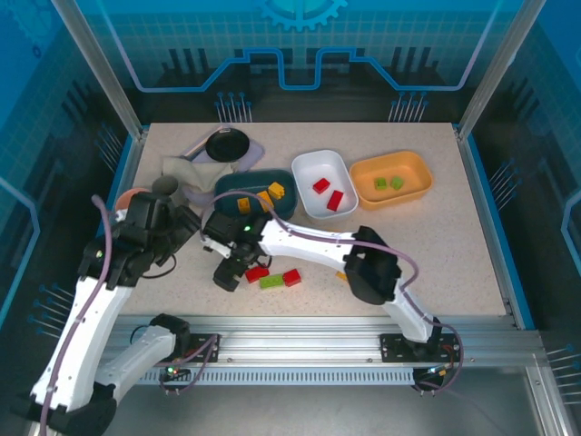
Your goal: Sort the legos into containers by color
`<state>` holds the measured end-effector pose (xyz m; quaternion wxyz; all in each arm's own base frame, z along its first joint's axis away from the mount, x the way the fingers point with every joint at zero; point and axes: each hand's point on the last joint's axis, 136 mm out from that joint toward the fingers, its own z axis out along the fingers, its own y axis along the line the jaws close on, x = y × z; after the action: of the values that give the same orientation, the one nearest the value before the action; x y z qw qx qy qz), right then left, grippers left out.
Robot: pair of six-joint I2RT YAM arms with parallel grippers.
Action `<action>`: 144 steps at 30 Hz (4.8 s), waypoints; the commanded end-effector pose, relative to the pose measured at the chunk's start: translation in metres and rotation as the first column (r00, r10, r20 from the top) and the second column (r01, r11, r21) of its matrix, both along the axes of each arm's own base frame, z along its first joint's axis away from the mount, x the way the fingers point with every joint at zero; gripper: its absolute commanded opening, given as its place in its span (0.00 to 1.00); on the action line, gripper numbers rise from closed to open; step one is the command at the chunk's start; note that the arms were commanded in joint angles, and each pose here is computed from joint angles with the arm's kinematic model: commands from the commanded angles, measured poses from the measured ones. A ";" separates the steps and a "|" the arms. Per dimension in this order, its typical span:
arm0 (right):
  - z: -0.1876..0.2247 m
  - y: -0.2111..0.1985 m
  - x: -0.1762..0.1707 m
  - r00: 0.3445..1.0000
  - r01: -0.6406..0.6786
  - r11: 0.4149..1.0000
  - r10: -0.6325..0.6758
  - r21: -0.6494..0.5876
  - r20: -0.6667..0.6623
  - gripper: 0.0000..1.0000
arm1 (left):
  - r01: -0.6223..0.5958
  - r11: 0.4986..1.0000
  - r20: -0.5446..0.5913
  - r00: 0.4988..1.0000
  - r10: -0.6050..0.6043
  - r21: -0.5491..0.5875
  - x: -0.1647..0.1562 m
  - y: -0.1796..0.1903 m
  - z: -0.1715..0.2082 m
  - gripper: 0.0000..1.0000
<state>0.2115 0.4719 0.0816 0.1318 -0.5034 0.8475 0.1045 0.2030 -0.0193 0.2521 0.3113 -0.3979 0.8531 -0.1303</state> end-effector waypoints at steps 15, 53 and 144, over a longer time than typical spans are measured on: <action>-0.062 0.006 0.012 0.990 0.144 0.964 -0.140 -0.222 0.033 0.90 | -0.032 0.998 0.030 0.999 0.031 0.046 -0.032 0.018 0.029 0.82; 0.060 -0.106 0.115 0.855 0.507 0.862 -0.498 -0.032 0.143 0.60 | 0.268 0.942 0.098 0.962 -0.253 -0.199 0.022 -0.062 0.005 0.80; 0.113 -0.375 -0.040 0.368 0.914 0.271 -0.865 0.300 -0.340 0.80 | 0.893 0.445 -0.513 0.416 -0.750 0.074 0.143 -0.366 -0.223 0.53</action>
<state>0.1775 0.0936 0.1990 0.2496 0.1136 0.9350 0.2248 0.3440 -0.3811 0.0279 0.0782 0.1130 0.9899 -0.0362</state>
